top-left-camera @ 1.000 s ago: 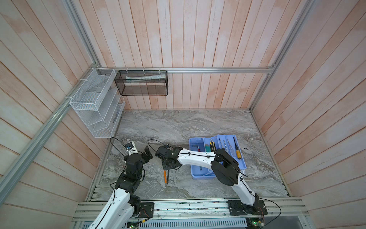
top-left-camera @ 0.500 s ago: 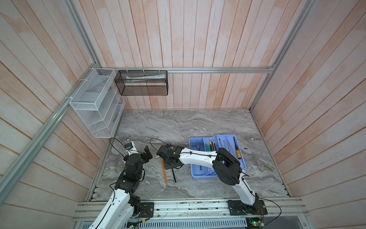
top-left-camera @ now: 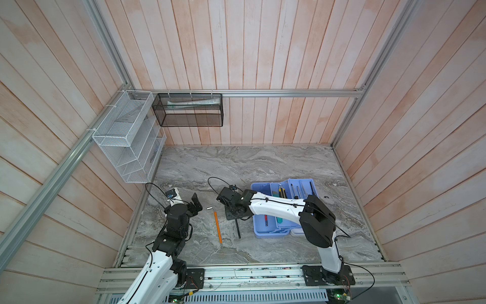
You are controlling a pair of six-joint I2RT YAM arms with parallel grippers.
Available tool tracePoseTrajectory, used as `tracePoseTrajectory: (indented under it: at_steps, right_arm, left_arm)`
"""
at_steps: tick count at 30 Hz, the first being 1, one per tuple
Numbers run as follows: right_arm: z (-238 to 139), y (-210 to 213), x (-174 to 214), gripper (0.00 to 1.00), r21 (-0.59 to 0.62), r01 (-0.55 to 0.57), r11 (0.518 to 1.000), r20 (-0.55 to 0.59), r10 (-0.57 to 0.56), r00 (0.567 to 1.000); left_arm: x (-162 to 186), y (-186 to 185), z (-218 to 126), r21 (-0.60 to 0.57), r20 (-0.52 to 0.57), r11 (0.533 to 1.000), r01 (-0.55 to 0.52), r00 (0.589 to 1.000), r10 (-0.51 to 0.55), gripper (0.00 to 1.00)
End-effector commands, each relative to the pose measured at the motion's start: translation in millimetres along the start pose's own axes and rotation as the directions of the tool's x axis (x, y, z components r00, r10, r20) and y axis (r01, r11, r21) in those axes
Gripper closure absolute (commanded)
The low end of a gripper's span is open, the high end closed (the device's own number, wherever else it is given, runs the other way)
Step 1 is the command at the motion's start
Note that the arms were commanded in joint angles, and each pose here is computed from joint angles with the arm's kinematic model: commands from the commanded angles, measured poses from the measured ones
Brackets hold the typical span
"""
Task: Pack the tool kit
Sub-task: 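Lift the black hex key with the right gripper and carry it over the box, then lower the black hex key into the box and open the right gripper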
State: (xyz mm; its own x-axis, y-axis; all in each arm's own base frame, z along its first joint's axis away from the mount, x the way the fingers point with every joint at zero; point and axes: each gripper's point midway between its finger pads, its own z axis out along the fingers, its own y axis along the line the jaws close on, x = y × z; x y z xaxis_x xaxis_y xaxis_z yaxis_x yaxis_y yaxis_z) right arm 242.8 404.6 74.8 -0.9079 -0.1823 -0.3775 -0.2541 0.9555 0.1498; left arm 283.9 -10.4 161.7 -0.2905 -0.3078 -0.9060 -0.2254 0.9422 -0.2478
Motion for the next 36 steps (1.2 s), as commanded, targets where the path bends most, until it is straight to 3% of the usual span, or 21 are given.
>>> tracePoseTrajectory:
  at_steps: [1,9,18,26,36]
  right_arm:
    - [-19,-12,-14,1.00,0.013,-0.015,1.000,0.055,0.014,0.998]
    - [-56,-43,-26,1.00,0.079,-0.054,0.995,0.112,0.045,0.993]
    - [-87,-100,-20,1.00,0.138,-0.173,0.975,0.188,0.146,0.971]
    - [-69,-135,-7,1.00,0.215,-0.195,0.957,0.175,0.159,0.972]
    - [-29,-133,-10,1.00,0.164,-0.189,0.968,0.120,0.171,0.978]
  left_arm:
    - [1,3,1,-0.013,0.007,1.000,0.005,1.000,-0.005,0.00]
    - [1,3,1,-0.013,0.007,1.000,0.005,1.000,-0.005,0.00]
    - [1,3,1,-0.013,0.007,1.000,0.005,1.000,-0.005,0.00]
    - [1,3,1,-0.013,0.006,1.000,0.005,1.000,-0.005,0.00]
    - [1,3,1,-0.013,0.003,1.000,0.004,1.000,-0.004,0.00]
